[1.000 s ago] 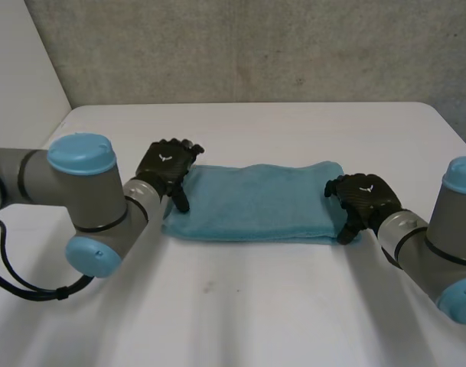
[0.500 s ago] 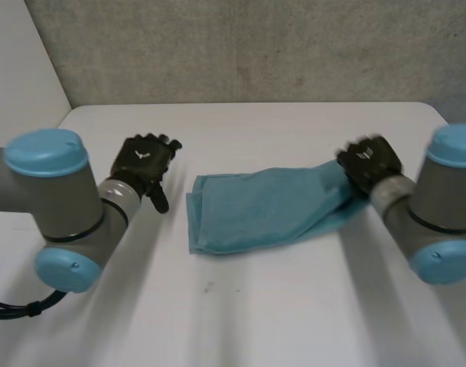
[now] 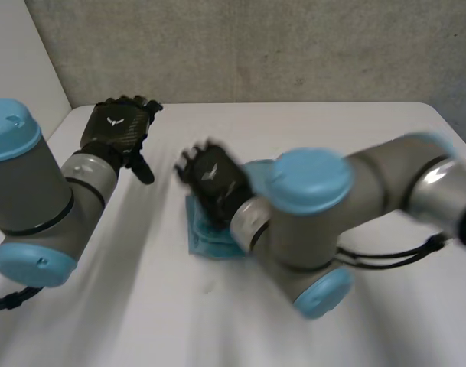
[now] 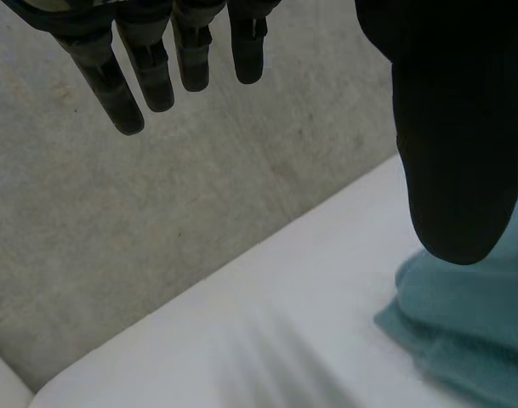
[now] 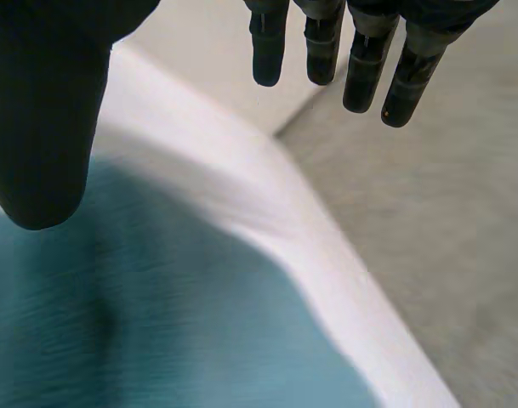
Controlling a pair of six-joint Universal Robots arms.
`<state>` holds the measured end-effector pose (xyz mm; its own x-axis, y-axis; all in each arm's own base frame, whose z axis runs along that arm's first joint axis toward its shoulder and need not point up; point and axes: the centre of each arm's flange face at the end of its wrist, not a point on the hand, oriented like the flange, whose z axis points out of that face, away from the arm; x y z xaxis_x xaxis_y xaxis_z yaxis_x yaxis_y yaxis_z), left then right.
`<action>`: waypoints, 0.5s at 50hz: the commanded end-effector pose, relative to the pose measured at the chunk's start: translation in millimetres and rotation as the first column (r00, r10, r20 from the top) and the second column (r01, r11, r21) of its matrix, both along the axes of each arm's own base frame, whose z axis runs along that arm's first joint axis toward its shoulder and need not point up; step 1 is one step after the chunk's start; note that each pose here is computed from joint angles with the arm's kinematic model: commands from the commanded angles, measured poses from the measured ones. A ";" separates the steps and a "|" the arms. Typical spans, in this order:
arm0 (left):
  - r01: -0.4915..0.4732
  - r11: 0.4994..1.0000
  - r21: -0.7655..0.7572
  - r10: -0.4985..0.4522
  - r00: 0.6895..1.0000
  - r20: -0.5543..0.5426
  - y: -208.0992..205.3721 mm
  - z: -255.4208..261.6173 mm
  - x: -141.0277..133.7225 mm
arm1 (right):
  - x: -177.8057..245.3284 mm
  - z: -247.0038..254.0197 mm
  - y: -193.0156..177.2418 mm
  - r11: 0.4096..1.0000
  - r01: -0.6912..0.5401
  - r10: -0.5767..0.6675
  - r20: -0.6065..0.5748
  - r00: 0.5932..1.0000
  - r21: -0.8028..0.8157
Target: Fold the laundry
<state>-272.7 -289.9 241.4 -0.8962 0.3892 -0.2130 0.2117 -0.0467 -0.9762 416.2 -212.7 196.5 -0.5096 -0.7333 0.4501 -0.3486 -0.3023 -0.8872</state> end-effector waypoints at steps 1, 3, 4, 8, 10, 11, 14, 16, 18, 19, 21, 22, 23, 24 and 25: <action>0.085 0.996 0.015 -0.082 0.990 -0.116 -7.2 -1.3 -37.6 | -65.4 50.9 -64.9 0.954 0.193 -0.248 0.243 0.938 0.229; 0.141 0.989 0.036 -0.135 0.983 -0.123 -4.1 -12.1 -54.9 | -70.4 47.9 -67.7 0.944 0.202 -0.264 0.226 0.938 0.263; 0.156 0.987 0.048 -0.149 0.981 -0.122 -2.9 -17.0 -59.5 | -72.4 46.6 -69.3 0.939 0.204 -0.267 0.217 0.939 0.276; 0.197 0.971 0.137 -0.185 0.978 -0.093 3.3 -48.6 -72.0 | -74.6 11.1 -78.5 0.903 0.205 -0.276 0.143 0.950 0.378; 0.201 0.960 0.197 -0.191 0.979 -0.068 7.5 -69.7 -74.8 | -74.6 -7.1 -85.5 0.880 0.212 -0.286 0.117 0.951 0.426; 0.199 0.956 0.214 -0.190 0.980 -0.061 7.9 -75.5 -74.5 | -75.0 -13.2 -86.9 0.869 0.215 -0.291 0.108 0.951 0.446; 0.188 0.943 0.275 -0.186 0.982 -0.032 11.2 -96.8 -72.8 | -78.3 -31.2 -91.9 0.829 0.233 -0.315 0.079 0.946 0.509; 0.183 0.937 0.297 -0.185 0.982 -0.020 11.7 -104.8 -71.7 | -81.1 -38.7 -95.8 0.811 0.245 -0.327 0.065 0.943 0.531; 0.175 0.928 0.329 -0.185 0.983 -0.001 14.0 -114.7 -69.4 | -82.7 -50.5 -99.9 0.789 0.254 -0.334 0.044 0.942 0.559; 0.170 0.926 0.338 -0.182 0.983 0.005 14.1 -116.5 -67.8 | -83.0 -53.6 -100.2 0.784 0.255 -0.333 0.037 0.942 0.566; 0.163 0.922 0.350 -0.178 0.984 0.011 13.8 -118.1 -65.2 | -82.9 -58.7 -100.6 0.776 0.255 -0.329 0.025 0.944 0.577; 0.155 0.921 0.357 -0.172 0.985 0.016 12.4 -117.8 -62.3 | -83.9 -59.3 -101.5 0.772 0.259 -0.332 0.021 0.943 0.581; 0.152 0.922 0.356 -0.170 0.985 0.018 11.7 -116.2 -61.2 | -84.5 -57.8 -103.2 0.771 0.263 -0.334 0.017 0.942 0.581; 0.147 0.923 0.356 -0.165 0.986 0.023 10.1 -115.2 -59.2 | -84.5 -57.8 -103.2 0.771 0.263 -0.334 0.017 0.942 0.581; 0.142 0.925 0.352 -0.161 0.987 0.027 8.5 -112.3 -57.3 | -84.5 -50.9 -104.8 0.772 0.264 -0.334 0.016 0.942 0.579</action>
<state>-340.5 -276.3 125.7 -0.8009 0.5946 -0.0713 0.2630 0.2423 -0.9339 333.3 -312.5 142.0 -0.7633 -0.6428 -0.0643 -0.2156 0.3473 -0.9126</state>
